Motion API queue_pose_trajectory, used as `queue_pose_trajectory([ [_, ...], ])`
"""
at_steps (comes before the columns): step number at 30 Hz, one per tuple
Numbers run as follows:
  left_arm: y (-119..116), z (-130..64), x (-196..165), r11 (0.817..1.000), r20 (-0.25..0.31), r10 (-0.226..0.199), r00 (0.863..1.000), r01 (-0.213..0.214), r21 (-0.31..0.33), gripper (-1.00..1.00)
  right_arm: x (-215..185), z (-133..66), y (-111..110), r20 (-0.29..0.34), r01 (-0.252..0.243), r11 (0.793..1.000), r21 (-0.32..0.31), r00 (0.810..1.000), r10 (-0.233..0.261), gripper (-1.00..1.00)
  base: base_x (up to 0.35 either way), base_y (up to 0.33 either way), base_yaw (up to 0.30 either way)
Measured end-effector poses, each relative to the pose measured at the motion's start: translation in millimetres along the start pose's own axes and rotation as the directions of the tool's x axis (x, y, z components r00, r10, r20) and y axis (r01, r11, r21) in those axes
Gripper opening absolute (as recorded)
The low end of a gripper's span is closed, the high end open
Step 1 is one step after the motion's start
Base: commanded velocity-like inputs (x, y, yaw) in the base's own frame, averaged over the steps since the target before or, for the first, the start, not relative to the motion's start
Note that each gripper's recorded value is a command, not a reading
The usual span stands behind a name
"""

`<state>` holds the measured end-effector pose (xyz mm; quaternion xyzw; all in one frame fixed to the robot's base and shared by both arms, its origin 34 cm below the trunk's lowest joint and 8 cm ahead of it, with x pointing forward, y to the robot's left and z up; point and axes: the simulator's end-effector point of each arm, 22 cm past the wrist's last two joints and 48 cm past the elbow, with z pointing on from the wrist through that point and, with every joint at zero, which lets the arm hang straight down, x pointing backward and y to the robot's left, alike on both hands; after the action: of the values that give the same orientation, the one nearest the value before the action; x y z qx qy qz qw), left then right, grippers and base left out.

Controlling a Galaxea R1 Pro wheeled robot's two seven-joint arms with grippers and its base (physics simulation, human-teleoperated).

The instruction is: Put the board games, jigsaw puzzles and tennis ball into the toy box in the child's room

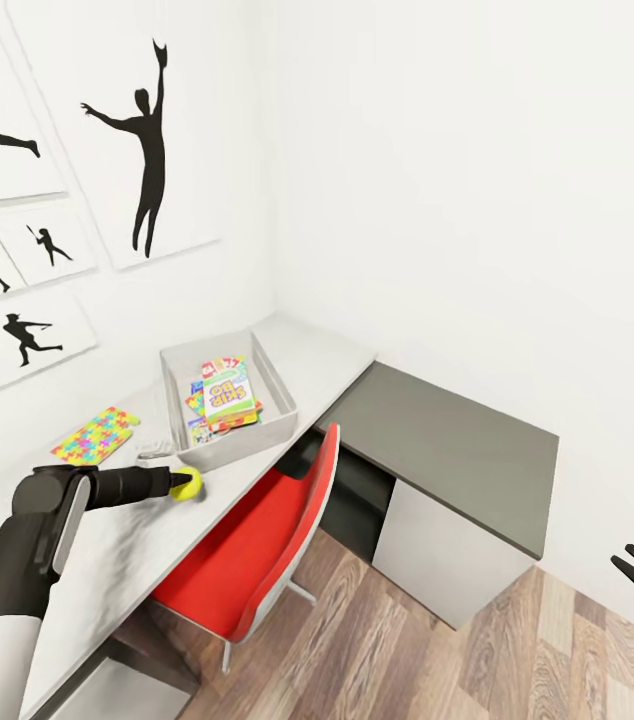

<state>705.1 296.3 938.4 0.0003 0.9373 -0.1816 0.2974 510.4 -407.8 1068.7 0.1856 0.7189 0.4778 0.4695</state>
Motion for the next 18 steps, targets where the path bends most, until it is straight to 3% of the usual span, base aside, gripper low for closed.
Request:
queue_pose_trajectory([
  [3, -15.1, -3.8, -2.7, 0.998, 0.004, 0.009, 1.0, -0.01, 0.061, -1.0, -0.8, -0.5, 1.7, 0.002, 0.002, 1.0, -0.003, 1.0, -0.002, 1.0, 0.0, 0.0, 0.0],
  [9, -24.2, -19.0, -10.8, 0.991, 0.021, 0.034, 0.999, -0.036, 0.128, -1.0, -2.1, -1.3, 5.3, 0.006, 0.007, 1.0, -0.011, 1.0, -0.007, 1.0, 0.0, 0.0, 0.0],
  [13, -31.0, -42.4, -20.7, 0.975, 0.042, 0.062, 0.997, -0.07, 0.211, -1.0, -2.1, -1.4, 7.6, 0.007, 0.009, 1.0, -0.016, 1.0, -0.009, 1.0, 0.0, 0.0, 0.0],
  [18, -24.7, -62.9, -28.1, 0.966, 0.056, 0.078, 0.995, -0.089, 0.242, -1.0, -2.5, -1.8, 10.3, 0.01, 0.012, 1.0, -0.023, 1.0, -0.011, 1.0, 0.0, 0.0, 0.0],
])
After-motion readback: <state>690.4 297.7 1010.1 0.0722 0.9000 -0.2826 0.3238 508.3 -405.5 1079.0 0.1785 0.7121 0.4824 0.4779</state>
